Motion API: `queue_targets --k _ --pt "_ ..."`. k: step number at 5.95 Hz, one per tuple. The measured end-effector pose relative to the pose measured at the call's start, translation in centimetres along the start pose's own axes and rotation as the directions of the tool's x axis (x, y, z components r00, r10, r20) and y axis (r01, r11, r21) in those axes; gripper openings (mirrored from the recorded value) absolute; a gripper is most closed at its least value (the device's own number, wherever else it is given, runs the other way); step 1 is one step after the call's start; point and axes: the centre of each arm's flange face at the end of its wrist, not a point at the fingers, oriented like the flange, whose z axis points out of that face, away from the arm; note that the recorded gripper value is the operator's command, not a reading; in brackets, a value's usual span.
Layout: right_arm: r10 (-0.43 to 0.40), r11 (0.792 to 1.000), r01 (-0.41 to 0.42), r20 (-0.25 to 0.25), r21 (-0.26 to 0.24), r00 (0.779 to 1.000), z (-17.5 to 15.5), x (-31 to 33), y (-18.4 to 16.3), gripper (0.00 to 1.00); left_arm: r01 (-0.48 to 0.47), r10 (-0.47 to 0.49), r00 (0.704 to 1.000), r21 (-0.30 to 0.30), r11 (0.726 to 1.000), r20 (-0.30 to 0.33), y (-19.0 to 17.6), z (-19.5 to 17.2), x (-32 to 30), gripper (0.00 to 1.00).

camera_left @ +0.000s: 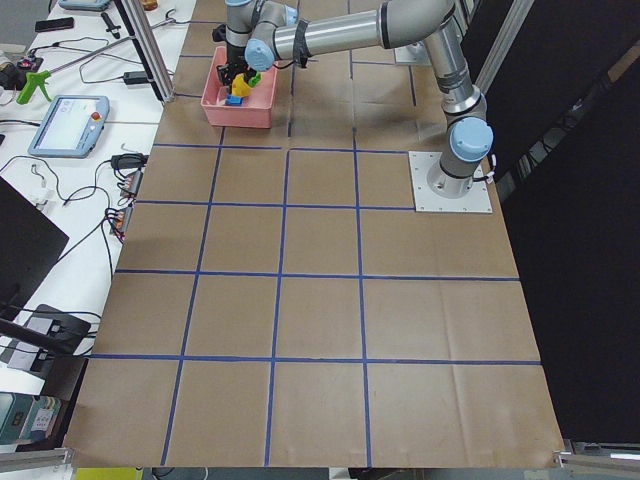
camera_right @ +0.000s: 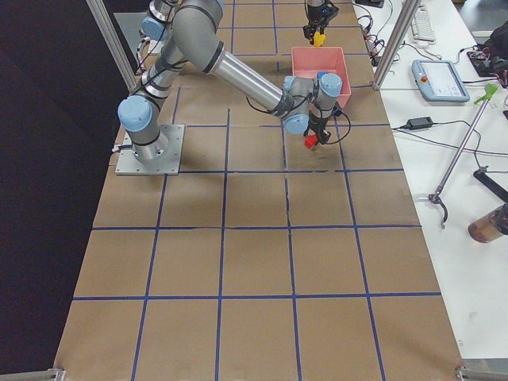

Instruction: Put all blocks into box

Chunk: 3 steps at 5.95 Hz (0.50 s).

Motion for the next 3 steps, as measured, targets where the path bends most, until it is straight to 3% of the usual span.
queue_targets --k 2,3 --pt "0.002 1.0 -0.002 -0.018 -0.012 1.0 -0.3 0.2 0.2 0.17 -0.007 0.007 1.0 0.02 1.0 0.006 -1.7 2.4 0.5 0.86" --pt "0.002 1.0 -0.002 -0.027 -0.006 1.0 -1.0 0.2 0.1 0.16 -0.014 0.013 1.0 0.025 1.0 0.008 -2.1 2.9 1.2 0.99"
